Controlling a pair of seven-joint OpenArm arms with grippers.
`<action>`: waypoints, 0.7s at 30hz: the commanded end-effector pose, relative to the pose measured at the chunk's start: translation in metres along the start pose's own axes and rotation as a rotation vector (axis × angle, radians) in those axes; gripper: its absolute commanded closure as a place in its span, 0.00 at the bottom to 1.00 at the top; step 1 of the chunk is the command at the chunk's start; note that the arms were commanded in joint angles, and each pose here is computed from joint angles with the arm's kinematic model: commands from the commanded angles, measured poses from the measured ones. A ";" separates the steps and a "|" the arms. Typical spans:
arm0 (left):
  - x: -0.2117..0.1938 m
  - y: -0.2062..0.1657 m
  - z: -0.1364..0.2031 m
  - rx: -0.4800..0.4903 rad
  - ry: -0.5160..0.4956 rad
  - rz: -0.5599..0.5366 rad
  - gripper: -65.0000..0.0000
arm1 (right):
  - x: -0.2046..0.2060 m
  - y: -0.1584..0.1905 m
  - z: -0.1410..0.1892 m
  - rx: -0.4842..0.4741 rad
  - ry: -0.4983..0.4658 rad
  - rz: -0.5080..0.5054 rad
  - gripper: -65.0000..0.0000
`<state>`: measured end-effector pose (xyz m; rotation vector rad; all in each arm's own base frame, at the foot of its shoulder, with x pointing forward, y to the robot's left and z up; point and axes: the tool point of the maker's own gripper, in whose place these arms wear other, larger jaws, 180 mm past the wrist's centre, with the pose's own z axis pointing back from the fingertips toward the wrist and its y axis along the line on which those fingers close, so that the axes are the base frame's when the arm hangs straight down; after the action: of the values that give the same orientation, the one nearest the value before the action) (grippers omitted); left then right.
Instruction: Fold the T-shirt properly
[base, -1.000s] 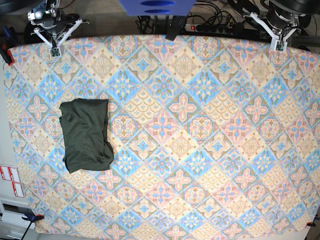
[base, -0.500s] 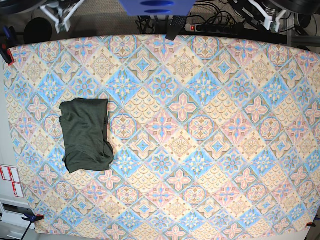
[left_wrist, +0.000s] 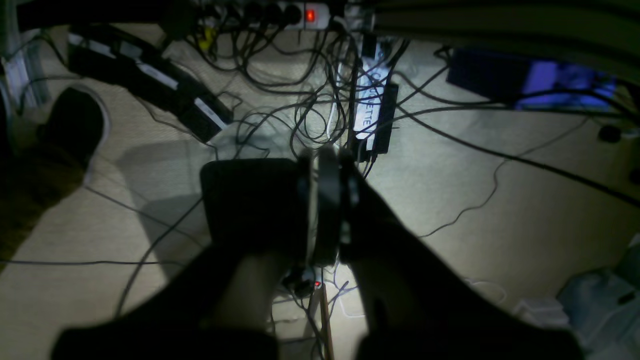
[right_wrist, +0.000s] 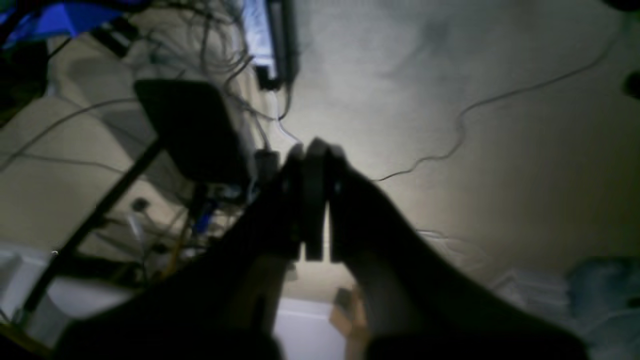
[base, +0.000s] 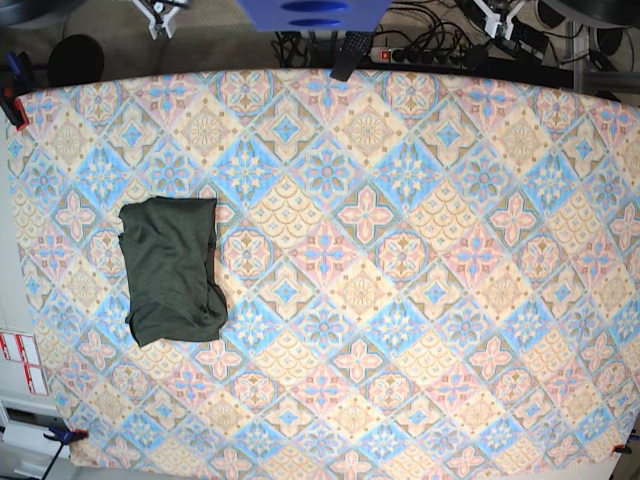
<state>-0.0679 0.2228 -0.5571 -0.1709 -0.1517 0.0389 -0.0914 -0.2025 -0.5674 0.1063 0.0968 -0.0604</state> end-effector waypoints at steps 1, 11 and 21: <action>-0.004 -0.004 -0.008 -0.020 0.011 -0.003 1.00 | -0.013 -0.009 -0.002 -0.015 0.032 -0.007 1.00; -0.016 -0.011 -0.055 0.009 0.057 -0.031 1.00 | -0.026 -0.008 -0.051 0.010 0.028 -0.151 1.00; -0.010 -0.022 -0.093 0.059 0.051 -0.199 1.00 | -0.006 0.001 -0.071 0.029 -0.016 -0.223 1.00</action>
<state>-0.0596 0.1855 -0.6441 -0.0988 -0.1160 -0.1427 -0.0914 -0.1891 -0.6391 0.1295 0.0645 -0.2885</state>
